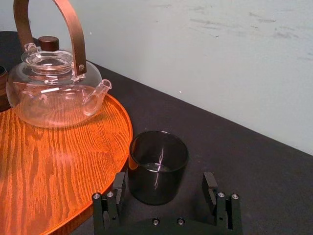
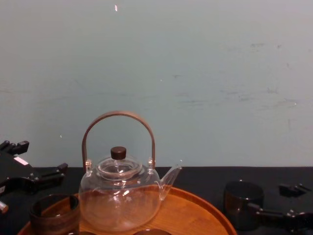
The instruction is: Pick up the glass from the table and place it on the tray.
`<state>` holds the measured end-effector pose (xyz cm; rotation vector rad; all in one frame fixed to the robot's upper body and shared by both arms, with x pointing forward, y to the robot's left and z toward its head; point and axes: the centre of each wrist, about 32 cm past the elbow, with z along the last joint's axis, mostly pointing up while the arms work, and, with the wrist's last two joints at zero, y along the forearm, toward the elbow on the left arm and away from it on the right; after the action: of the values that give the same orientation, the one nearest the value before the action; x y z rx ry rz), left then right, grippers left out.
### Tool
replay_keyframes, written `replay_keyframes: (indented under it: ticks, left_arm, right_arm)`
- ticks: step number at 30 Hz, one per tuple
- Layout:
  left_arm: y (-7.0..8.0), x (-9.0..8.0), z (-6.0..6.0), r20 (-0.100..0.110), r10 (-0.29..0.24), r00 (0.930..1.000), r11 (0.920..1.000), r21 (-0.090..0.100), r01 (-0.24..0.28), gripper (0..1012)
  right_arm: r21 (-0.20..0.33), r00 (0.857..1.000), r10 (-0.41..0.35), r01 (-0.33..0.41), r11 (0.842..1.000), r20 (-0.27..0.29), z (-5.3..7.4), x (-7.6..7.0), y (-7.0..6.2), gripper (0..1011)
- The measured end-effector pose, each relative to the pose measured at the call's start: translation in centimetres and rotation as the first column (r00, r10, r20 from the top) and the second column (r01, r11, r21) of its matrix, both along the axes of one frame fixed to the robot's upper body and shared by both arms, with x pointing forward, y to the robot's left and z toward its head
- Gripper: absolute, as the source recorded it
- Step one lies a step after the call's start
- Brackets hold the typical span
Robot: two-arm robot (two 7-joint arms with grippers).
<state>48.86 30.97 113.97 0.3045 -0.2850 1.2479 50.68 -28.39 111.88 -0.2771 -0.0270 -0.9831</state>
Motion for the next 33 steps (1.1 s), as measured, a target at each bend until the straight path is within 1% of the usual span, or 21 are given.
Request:
replay_keyframes:
  ticks: [21,33]
  left_arm:
    - [0.0,0.0,0.0,0.0,0.0,1.0,1.0,0.0,0.0,1001]
    - [0.0,0.0,0.0,0.0,0.0,1.0,1.0,0.0,0.0,1001]
  right_arm:
    - [0.014,0.999,0.044,-0.044,0.999,0.014,-0.7,3.1,0.6,1002]
    - [0.017,0.998,0.064,-0.065,0.998,0.02,-1.1,4.4,1.0,1002]
